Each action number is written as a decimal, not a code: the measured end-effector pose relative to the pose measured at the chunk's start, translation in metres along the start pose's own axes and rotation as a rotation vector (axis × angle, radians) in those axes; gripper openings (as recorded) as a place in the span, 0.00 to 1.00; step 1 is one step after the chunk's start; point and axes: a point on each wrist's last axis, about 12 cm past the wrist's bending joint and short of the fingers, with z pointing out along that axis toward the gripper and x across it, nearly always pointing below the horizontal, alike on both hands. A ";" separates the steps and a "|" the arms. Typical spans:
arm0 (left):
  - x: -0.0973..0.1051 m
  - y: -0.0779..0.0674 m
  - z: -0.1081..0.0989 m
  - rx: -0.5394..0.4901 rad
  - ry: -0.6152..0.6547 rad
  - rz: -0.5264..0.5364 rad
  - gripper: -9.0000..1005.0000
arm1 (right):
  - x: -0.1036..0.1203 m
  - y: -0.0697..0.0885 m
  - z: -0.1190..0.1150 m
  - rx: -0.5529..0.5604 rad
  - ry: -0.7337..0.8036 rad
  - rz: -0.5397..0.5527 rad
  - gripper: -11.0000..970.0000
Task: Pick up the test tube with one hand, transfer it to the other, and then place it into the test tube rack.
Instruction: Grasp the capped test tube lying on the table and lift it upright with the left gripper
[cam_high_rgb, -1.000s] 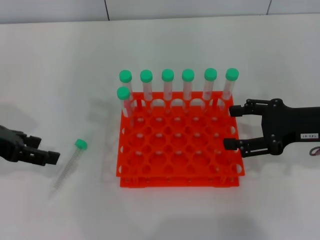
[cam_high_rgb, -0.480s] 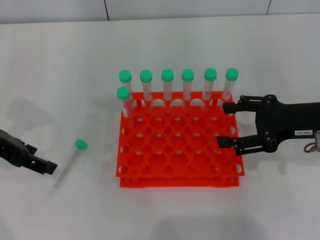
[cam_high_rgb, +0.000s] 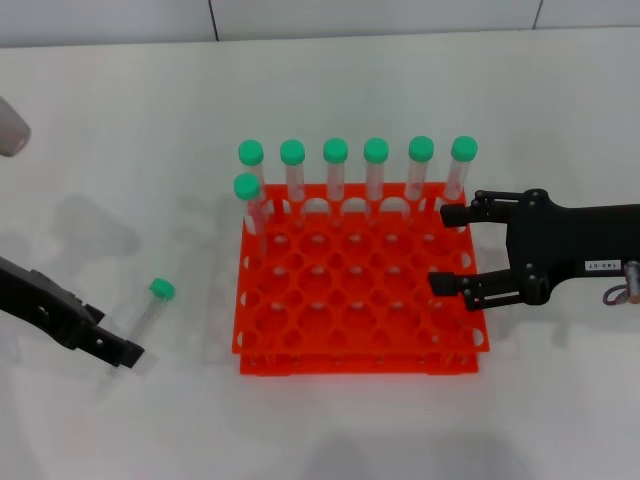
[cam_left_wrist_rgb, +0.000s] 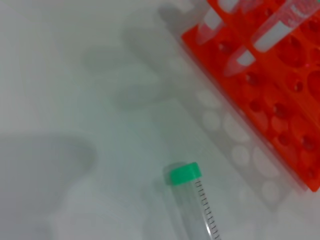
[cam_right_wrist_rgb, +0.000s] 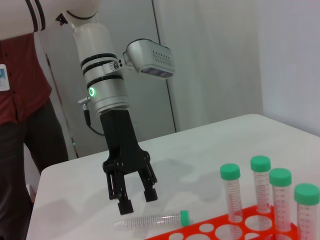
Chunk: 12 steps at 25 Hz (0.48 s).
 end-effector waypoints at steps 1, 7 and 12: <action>-0.001 -0.001 0.002 0.002 0.002 0.003 0.86 | 0.000 0.000 0.000 0.000 0.000 0.000 0.89; -0.002 -0.005 0.009 0.014 0.013 0.013 0.86 | 0.000 0.000 0.000 0.001 0.001 -0.001 0.89; -0.002 -0.007 0.017 0.021 0.043 0.025 0.86 | 0.001 0.000 0.000 0.003 0.001 0.003 0.89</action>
